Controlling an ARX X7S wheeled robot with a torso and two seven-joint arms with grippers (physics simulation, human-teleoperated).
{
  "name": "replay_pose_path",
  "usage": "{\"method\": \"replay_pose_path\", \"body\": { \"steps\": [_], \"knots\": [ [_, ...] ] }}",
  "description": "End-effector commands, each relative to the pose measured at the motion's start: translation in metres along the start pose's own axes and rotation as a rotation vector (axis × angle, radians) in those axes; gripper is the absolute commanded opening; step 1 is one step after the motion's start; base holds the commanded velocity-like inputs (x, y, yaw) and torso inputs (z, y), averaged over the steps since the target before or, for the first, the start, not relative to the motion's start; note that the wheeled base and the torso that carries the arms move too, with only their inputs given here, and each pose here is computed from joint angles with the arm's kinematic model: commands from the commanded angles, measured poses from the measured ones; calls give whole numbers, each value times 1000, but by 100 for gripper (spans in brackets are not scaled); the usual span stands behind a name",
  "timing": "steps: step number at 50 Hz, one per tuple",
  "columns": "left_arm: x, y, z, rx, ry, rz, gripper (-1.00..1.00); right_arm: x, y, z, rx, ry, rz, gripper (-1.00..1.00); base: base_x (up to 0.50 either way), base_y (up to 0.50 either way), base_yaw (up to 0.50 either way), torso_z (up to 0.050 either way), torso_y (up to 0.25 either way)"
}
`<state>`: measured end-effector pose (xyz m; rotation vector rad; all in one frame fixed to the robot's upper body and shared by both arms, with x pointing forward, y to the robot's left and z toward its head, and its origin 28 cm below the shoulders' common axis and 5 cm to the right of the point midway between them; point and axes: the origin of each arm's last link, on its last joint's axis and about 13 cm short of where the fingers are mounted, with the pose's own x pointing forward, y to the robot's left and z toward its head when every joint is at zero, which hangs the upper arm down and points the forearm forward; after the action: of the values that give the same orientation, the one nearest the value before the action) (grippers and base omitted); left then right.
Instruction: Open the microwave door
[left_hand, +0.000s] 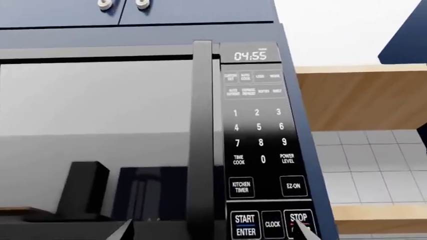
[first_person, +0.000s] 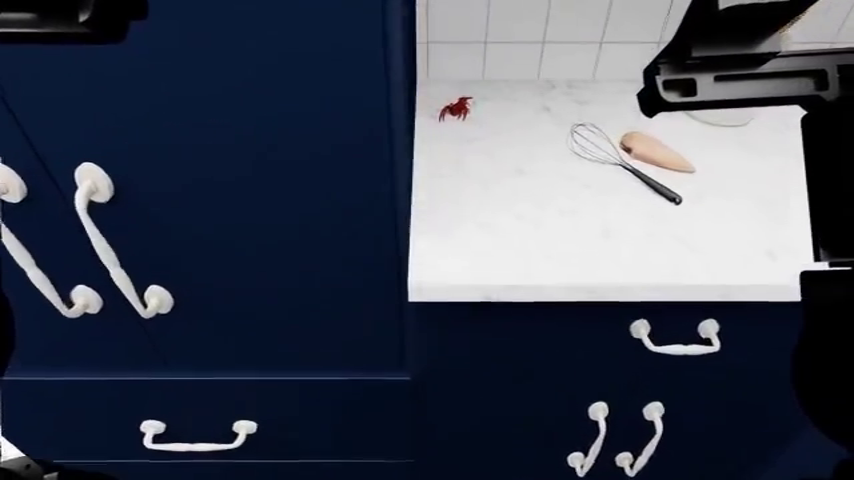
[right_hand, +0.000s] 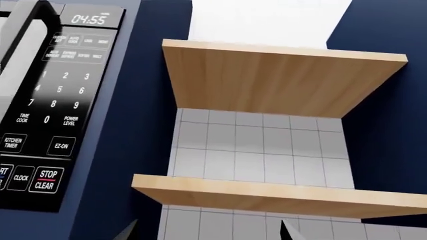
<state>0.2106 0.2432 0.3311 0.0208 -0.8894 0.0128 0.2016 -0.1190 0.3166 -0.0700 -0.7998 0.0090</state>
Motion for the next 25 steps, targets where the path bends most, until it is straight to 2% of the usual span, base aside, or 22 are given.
{"method": "replay_pose_path", "body": {
  "steps": [1, 3, 12, 25],
  "knots": [
    [0, 1, 1, 1, -3, 0, 100, -1, 1, 0, 3, 1, 9, 100, 410, 0, 0, 0, 0],
    [0, 1, 1, 1, -4, 0, 100, -1, 1, 0, 2, 1, 10, 100, 408, 0, 0, 0, 0],
    [7, 5, 4, -6, 18, 9, 100, -2, 2, 0, 3, -1, 8, 100, 4, 0, 0, 0, 0],
    [73, 15, 26, 42, 118, -44, 100, -2, 1, 3, 7, -7, 6, 100, 0, 0, 0, 0, 0]
  ]
}}
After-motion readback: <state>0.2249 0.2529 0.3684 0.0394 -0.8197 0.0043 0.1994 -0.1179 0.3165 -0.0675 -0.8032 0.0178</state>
